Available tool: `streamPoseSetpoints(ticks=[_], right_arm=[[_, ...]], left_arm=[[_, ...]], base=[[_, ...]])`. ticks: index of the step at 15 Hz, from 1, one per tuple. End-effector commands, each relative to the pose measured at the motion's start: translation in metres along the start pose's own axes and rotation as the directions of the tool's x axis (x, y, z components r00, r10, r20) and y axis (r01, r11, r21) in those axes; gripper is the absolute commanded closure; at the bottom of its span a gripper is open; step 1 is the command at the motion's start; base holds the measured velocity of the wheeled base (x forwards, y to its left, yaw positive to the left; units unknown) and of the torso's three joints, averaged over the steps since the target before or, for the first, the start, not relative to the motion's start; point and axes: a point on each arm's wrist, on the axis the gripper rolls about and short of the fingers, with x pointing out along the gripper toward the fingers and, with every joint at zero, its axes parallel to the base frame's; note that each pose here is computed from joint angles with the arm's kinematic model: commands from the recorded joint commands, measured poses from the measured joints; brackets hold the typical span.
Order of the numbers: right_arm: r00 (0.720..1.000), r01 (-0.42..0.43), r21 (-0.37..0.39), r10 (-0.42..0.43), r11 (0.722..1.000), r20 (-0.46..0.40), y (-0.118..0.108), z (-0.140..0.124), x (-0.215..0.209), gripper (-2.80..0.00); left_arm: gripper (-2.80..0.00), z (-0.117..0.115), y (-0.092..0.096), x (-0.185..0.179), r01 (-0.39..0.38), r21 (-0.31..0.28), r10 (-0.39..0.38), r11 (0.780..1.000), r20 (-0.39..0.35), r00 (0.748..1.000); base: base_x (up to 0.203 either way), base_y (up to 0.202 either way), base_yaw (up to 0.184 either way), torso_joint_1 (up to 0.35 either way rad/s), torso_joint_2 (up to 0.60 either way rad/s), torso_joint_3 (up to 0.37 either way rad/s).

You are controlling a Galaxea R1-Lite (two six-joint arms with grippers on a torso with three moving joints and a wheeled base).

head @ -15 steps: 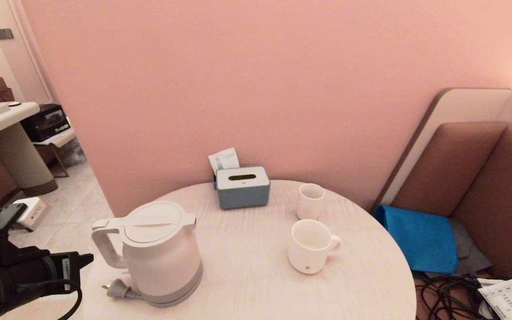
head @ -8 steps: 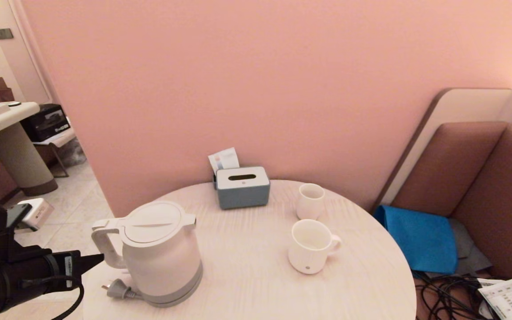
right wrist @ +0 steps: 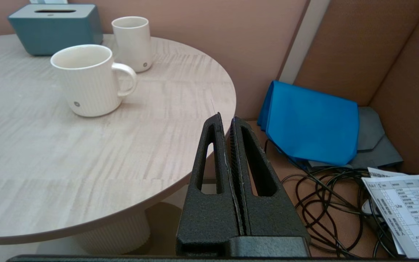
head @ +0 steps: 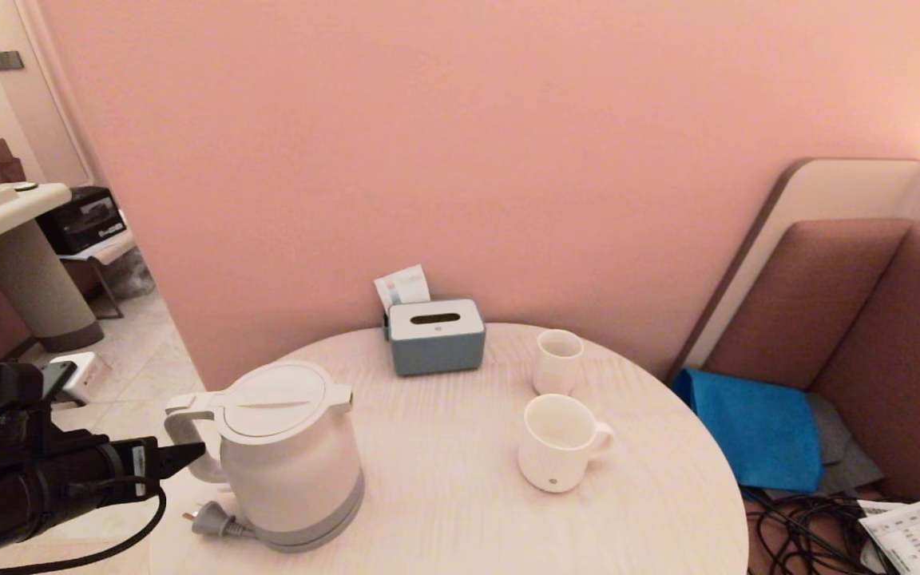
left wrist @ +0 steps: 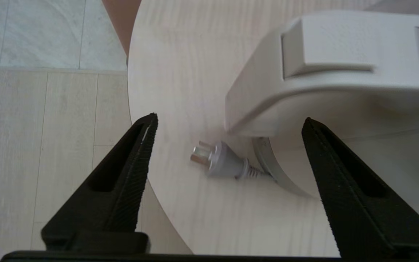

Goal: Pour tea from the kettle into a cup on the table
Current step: Pick up the kettle

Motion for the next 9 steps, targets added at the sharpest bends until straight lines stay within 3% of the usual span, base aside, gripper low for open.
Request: streamPoseSetpoints(ticks=[1,4,9], right_arm=[[1.0,0.0,0.0,0.0,1.0,-0.002,0.0,0.0,0.0,0.0],[1.0,0.0,0.0,0.0,1.0,-0.001,0.0,0.0,0.0,0.0],[1.0,0.0,0.0,0.0,1.0,0.0,0.0,0.0,0.0,0.0]], left_arm=[[-2.8,-0.002,0.002,0.012,-0.003,-0.006,0.003,1.0,-0.024,1.0],[-2.8,0.002,0.003,0.027,0.003,-0.002,-0.003,1.0,0.029,1.0],[-2.8,0.003,0.005,0.043,0.01,0.002,-0.01,1.0,0.05,0.999]], base=[[0.0,0.0,0.0,0.0,0.0,0.0],[0.0,0.0,0.0,0.0,0.0,0.0],[0.0,0.0,0.0,0.0,0.0,0.0]])
